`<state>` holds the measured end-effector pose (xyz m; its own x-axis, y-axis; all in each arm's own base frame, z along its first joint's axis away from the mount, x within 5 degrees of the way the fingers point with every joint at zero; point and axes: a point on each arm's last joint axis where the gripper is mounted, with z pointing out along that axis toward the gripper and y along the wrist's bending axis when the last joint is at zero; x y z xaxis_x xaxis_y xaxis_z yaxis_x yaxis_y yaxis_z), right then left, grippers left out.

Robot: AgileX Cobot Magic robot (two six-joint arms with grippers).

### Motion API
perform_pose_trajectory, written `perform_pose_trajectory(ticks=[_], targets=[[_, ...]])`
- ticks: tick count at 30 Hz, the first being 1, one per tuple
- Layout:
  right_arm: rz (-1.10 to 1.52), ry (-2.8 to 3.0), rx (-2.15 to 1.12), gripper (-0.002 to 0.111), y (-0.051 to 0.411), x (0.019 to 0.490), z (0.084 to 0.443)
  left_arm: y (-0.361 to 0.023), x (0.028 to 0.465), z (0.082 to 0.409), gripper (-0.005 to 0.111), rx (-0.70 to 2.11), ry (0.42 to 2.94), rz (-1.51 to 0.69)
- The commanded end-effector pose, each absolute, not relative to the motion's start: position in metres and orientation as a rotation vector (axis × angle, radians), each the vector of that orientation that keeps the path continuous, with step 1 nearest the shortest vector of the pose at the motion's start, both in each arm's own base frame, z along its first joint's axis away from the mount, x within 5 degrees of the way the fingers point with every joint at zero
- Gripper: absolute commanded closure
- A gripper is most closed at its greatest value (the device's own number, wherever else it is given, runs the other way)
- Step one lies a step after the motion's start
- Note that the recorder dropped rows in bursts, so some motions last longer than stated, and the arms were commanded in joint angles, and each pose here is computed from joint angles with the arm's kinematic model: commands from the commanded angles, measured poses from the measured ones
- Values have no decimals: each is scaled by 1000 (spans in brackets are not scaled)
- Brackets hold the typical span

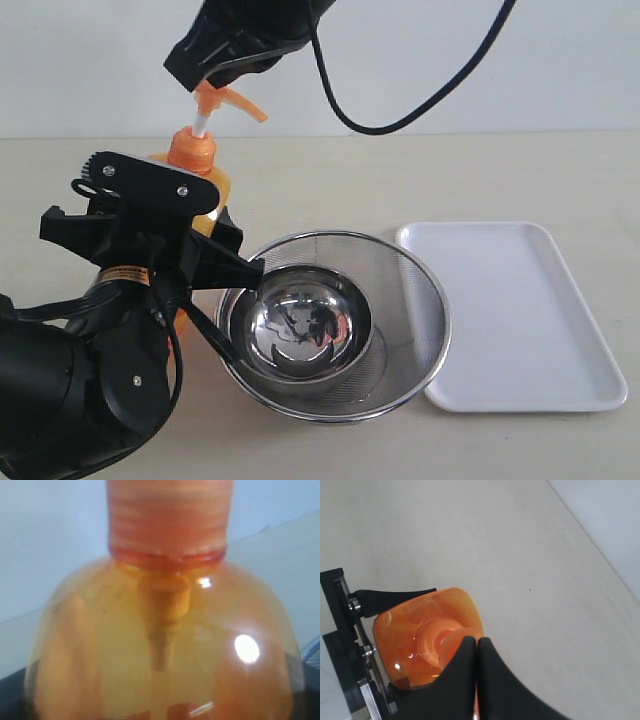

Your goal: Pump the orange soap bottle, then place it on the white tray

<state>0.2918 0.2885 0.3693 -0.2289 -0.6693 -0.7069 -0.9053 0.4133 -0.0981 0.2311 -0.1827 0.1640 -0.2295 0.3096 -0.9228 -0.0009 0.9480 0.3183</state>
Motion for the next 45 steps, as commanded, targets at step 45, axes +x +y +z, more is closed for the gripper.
perform_pose_trajectory(ticks=[45], targets=[[428,2093,-1456,108,306,283,337,-186,233,172,102,222,1723,285]])
